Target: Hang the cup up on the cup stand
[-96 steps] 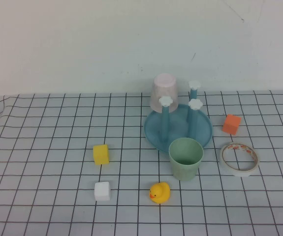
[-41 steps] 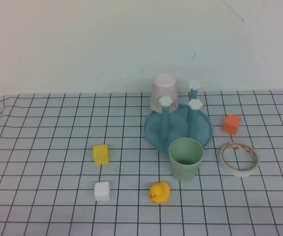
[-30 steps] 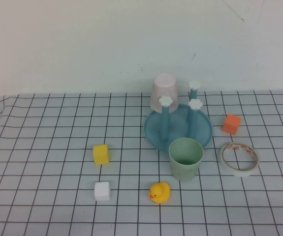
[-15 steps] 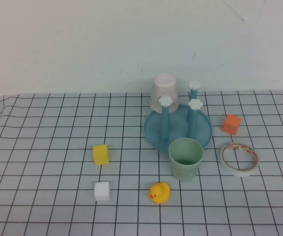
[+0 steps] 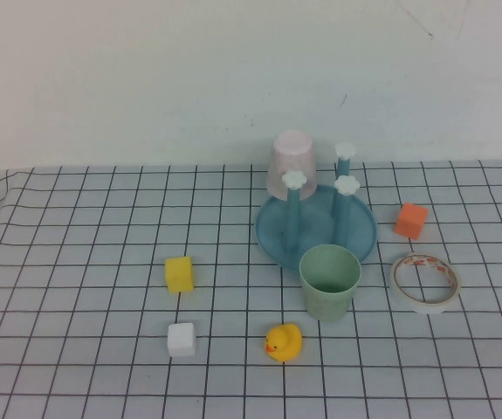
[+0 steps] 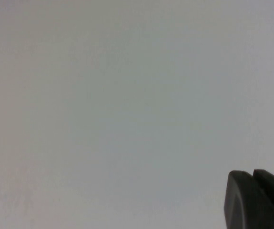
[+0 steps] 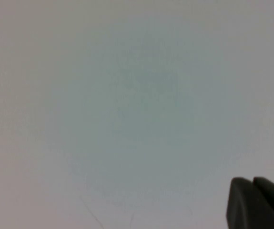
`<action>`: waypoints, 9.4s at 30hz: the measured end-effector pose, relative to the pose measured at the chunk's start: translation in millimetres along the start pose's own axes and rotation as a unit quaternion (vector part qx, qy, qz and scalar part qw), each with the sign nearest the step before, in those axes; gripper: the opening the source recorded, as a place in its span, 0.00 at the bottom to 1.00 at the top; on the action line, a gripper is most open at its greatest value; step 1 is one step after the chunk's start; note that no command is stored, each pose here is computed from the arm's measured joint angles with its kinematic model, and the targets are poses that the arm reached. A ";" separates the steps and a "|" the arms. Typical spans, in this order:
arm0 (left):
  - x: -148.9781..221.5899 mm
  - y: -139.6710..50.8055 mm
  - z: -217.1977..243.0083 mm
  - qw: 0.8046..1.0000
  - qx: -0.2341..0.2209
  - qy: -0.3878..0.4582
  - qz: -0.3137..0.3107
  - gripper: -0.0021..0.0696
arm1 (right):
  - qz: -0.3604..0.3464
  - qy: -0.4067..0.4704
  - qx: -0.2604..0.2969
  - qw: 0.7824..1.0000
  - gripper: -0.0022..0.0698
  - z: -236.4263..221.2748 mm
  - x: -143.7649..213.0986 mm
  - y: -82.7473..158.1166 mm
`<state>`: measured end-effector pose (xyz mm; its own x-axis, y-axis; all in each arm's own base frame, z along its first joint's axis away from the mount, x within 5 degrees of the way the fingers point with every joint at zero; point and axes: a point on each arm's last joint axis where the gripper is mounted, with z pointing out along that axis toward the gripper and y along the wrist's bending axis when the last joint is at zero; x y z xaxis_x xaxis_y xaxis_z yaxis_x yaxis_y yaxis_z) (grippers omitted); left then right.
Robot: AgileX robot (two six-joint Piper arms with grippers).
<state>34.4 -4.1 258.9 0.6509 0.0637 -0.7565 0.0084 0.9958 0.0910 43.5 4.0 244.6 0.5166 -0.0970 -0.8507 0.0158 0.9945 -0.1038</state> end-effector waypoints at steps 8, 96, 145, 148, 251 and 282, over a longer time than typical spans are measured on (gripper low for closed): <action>-3.9 0.3 0.4 1.000 -0.001 -0.018 0.000 0.03 | 0.038 -0.019 0.022 0.999 0.03 -0.1 -3.3 -4.0; 59.0 -18.4 68.5 0.727 0.028 0.664 -0.175 0.03 | 0.092 0.750 -0.253 0.604 0.70 264.1 210.5 174.1; 54.2 -20.0 86.8 0.793 0.055 0.581 -0.175 0.03 | 0.312 0.527 -0.388 0.689 0.06 307.6 127.5 200.0; 52.0 -15.0 95.8 0.824 0.030 0.539 -0.173 0.03 | 0.359 0.435 -0.422 0.710 0.06 319.8 93.3 199.2; 96.8 -111.3 149.1 0.514 0.093 0.376 -0.765 0.99 | 0.143 0.352 -0.401 0.833 0.06 184.7 19.0 134.8; 100.8 -116.6 147.1 0.469 0.103 0.385 -0.788 0.99 | -0.033 0.361 -0.347 0.865 0.06 199.8 38.4 122.0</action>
<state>210.7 -123.4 267.2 -0.7541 -0.6567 0.0087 0.1432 -0.1772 -0.9737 236.3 129.6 302.3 -0.1387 -0.4008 -0.9056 -0.6225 0.7465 -0.2350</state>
